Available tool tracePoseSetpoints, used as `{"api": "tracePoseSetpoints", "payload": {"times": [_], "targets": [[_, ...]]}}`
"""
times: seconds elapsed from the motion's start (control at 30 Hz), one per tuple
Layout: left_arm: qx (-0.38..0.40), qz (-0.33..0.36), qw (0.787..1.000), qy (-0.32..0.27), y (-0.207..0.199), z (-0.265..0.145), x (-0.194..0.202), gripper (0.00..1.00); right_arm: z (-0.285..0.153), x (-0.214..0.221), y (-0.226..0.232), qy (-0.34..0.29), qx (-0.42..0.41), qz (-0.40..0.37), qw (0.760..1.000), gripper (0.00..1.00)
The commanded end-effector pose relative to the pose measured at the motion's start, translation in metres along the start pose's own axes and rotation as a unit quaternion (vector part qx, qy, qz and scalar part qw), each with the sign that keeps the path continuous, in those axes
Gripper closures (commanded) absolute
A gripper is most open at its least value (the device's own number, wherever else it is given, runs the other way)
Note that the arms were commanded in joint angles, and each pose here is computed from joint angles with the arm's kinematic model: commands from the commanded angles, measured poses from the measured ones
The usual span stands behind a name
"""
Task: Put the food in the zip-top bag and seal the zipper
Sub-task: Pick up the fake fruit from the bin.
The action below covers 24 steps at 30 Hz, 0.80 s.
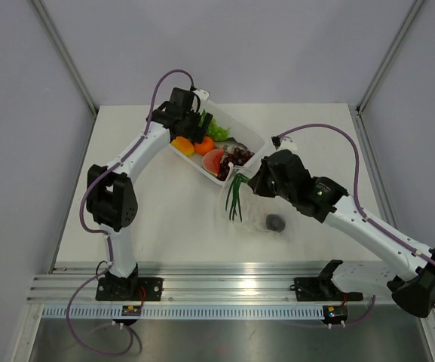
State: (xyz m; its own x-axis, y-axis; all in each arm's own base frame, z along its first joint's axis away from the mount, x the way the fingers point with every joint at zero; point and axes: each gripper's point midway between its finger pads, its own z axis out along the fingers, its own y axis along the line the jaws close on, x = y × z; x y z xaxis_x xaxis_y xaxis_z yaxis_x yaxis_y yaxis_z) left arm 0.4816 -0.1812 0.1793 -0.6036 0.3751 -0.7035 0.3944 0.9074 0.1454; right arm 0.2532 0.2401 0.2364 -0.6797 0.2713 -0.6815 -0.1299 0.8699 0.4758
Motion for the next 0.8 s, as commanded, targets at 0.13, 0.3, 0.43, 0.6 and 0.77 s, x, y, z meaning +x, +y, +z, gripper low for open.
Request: {"api": "tracePoseSetpoints", "payload": {"times": [0.13, 0.3, 0.43, 0.6, 0.77], "targets": [[0.022, 0.104, 0.991, -0.076, -0.003, 0.04, -0.041, 0.16, 0.004, -0.002, 0.003, -0.002, -0.002, -0.01, 1.0, 1.0], [0.022, 0.135, 0.986, -0.094, -0.004, 0.055, -0.046, 0.14, 0.005, -0.001, 0.0, 0.001, 0.007, -0.015, 1.0, 1.0], [0.001, 0.145, 0.985, -0.092, 0.003, 0.072, -0.049, 0.13, 0.002, 0.0, -0.003, -0.002, 0.009, -0.014, 1.0, 1.0], [0.01, 0.15, 0.986, -0.074, -0.001, 0.093, -0.041, 0.12, 0.002, 0.004, -0.009, 0.005, 0.02, -0.014, 1.0, 1.0], [-0.012, 0.15, 0.986, -0.067, 0.006, 0.104, -0.036, 0.12, 0.002, 0.003, -0.011, 0.0, 0.024, -0.016, 1.0, 1.0]]}}
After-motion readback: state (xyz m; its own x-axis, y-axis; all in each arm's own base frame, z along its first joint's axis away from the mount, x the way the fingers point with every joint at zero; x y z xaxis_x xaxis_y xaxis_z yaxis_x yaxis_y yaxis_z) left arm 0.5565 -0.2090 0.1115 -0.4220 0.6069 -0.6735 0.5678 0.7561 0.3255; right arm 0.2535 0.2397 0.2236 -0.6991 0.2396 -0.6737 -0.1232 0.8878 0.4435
